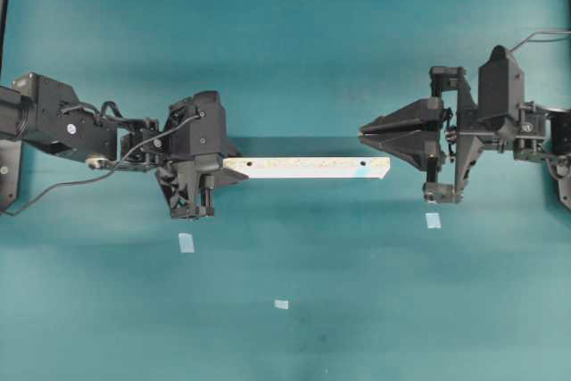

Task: Insert the rod into the hole on the wooden board.
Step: 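Position the held peg above the board's right hole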

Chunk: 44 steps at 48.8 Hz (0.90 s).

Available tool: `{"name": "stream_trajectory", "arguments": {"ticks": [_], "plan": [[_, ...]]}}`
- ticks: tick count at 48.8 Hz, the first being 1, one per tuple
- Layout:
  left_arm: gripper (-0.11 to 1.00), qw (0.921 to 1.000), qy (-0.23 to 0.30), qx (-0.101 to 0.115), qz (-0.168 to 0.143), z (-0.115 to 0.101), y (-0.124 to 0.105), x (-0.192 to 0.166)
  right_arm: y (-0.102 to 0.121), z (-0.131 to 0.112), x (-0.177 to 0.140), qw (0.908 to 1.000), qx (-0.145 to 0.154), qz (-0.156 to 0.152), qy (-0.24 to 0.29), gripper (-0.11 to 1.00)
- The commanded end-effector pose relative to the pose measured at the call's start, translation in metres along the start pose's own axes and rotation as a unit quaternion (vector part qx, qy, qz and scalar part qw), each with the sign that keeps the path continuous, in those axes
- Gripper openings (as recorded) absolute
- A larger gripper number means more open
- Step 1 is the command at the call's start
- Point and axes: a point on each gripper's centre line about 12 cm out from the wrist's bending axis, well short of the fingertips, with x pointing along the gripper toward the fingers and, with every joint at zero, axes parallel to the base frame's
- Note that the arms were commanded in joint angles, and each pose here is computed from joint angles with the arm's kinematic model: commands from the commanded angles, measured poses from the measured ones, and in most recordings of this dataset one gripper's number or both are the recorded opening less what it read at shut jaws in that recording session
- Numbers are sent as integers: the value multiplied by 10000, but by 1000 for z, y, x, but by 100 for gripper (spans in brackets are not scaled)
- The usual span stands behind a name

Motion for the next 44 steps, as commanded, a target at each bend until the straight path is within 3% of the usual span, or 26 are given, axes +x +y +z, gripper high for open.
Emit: {"name": "stream_trajectory", "arguments": {"ticks": [1, 19, 44], "plan": [[33, 9999, -168, -15, -19, 11, -2, -2, 2, 4, 1, 10000, 24, 23, -88, 11], [33, 9999, -168, -15, -19, 11, -2, -2, 4, -16, 5, 9998, 163, -37, 125, 11], [33, 9998, -175, -10, -25, 11, -2, -1, 2, -38, 7, 9996, 221, -164, 25, 11]]}}
